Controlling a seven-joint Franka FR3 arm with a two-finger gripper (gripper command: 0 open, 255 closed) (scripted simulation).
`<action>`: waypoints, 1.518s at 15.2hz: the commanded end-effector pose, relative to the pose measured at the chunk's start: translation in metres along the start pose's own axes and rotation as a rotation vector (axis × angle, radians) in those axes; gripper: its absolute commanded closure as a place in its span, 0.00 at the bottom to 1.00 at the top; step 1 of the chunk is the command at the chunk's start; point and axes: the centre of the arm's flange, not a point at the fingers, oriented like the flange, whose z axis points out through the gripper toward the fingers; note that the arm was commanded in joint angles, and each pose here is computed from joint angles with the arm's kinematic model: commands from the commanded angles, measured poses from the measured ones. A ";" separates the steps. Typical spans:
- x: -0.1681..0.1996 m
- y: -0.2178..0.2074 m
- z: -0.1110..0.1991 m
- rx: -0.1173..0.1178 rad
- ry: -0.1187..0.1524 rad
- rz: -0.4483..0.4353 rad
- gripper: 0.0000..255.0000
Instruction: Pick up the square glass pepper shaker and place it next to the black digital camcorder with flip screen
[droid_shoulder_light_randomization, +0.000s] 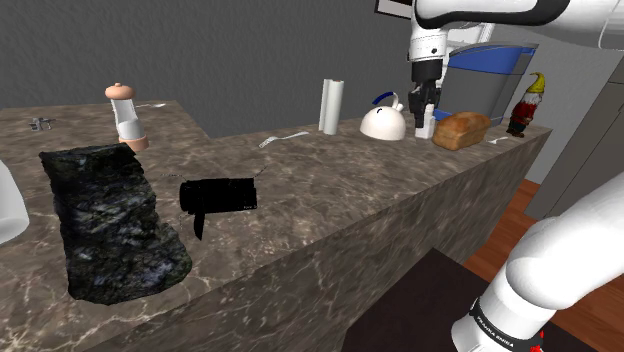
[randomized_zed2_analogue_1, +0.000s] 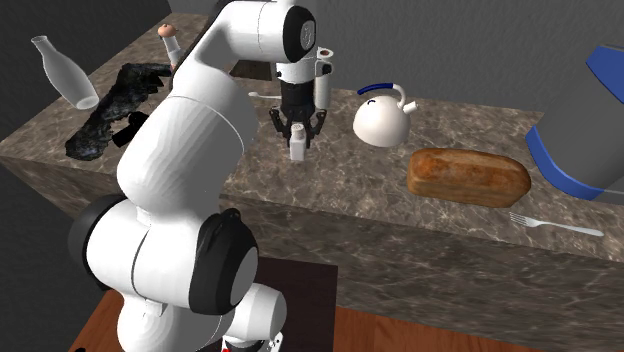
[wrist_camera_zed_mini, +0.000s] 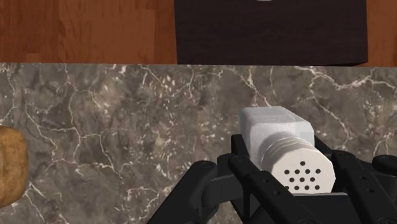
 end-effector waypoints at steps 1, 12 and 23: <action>-0.003 0.000 -0.011 0.000 0.000 0.000 1.00; -0.010 -0.052 -0.047 0.000 0.000 0.000 1.00; -0.007 -0.197 -0.052 0.000 0.000 0.000 1.00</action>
